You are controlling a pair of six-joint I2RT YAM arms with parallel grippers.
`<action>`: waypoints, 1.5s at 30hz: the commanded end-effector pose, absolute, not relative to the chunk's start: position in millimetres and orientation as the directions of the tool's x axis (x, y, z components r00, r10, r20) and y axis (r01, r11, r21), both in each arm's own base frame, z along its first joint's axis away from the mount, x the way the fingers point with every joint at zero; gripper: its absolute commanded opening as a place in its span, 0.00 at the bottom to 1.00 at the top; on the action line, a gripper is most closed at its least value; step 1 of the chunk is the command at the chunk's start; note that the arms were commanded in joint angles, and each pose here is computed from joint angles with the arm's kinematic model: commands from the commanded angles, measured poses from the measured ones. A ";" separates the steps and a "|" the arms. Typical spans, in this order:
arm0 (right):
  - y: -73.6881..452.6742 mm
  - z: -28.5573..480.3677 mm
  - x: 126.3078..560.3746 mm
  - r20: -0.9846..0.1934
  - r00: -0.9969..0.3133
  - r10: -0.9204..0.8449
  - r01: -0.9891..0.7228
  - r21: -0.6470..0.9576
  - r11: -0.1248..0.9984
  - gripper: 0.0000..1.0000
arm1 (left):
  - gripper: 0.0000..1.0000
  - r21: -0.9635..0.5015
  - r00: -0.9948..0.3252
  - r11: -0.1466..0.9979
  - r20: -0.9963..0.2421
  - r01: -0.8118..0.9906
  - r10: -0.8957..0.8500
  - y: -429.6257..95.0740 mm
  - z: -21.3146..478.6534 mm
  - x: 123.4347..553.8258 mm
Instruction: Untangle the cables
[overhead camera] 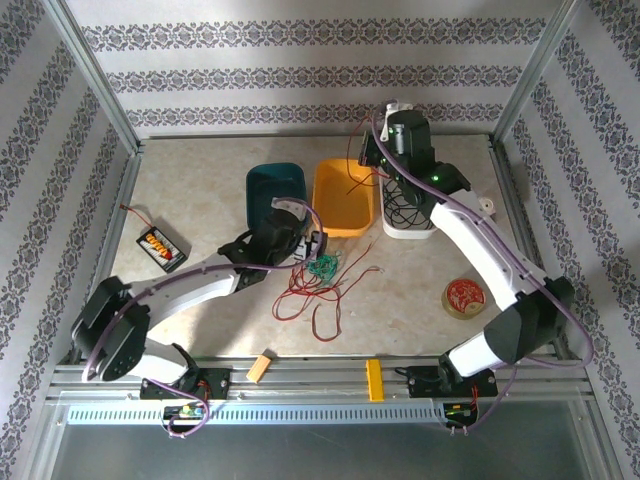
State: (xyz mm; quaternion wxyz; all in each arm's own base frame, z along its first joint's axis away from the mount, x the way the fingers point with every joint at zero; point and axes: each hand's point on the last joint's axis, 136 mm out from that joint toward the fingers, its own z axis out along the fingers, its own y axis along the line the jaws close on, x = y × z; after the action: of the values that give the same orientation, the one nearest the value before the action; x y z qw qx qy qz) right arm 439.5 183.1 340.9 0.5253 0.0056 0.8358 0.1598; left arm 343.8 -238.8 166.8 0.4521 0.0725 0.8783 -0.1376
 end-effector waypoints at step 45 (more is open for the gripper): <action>247.9 158.0 325.4 -0.587 -0.805 -0.087 -0.364 0.371 0.854 0.51 | 0.97 -0.186 -0.663 0.982 -0.739 0.031 -0.119 -177.4 135.5 355.6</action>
State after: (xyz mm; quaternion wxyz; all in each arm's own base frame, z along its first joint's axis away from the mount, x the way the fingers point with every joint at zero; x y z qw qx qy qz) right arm 374.0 216.3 207.2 0.3799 -0.0322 0.9031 0.1978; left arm 349.3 -192.2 132.4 0.4182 0.0211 0.9045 -0.0812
